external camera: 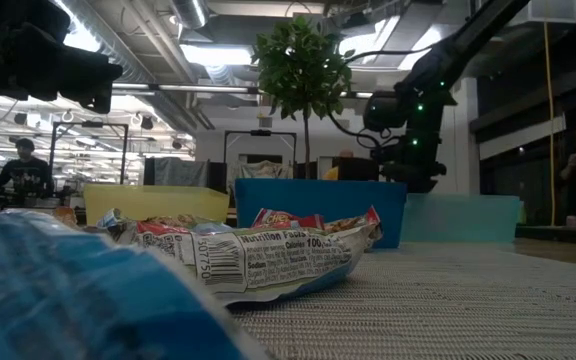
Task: Pick and place Granola Bars by type
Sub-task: Put the red granola bar into the green bin
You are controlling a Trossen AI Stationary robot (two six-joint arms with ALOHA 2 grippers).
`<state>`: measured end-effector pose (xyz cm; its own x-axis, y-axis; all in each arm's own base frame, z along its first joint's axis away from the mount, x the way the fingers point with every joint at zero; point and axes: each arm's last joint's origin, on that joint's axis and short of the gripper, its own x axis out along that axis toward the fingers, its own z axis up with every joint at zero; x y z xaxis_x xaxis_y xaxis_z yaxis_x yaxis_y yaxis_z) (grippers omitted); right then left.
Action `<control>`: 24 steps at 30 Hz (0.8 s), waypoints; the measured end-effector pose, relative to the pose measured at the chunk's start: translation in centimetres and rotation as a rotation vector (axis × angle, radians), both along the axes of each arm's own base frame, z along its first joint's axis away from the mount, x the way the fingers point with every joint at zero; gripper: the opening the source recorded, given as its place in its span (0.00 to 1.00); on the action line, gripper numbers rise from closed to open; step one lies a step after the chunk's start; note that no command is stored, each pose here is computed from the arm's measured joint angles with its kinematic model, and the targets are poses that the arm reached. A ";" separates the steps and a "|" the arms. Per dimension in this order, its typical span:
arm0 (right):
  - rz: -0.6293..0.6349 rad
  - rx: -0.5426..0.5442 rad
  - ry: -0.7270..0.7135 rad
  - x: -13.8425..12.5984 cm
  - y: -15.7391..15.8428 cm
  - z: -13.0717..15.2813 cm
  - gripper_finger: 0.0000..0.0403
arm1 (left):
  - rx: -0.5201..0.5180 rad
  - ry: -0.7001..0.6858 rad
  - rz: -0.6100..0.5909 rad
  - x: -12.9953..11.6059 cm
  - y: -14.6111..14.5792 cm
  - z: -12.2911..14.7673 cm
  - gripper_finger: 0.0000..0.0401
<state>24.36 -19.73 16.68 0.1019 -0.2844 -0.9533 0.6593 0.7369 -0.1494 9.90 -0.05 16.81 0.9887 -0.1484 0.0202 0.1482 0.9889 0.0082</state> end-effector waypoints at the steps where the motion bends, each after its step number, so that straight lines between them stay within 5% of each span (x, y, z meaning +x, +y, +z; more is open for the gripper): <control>1: 0.000 -0.004 -0.003 0.0 0.0 0.1 0.14 | 0.000 0.000 0.000 0.0 0.0 0.0 0.23; 15: 0.012 -0.073 -0.099 -0.6 1.9 5.0 0.54 | 0.000 0.000 0.000 0.0 0.0 0.0 0.23; 24: 0.275 -0.142 -0.237 0.4 9.2 9.8 0.59 | 0.000 0.000 0.000 0.0 0.0 0.0 0.24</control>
<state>24.72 -10.52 26.48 0.4052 -0.3428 -0.8475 0.4680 0.8741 -0.1298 9.90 -0.05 16.82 0.9887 -0.1482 0.0204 0.1481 0.9889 0.0082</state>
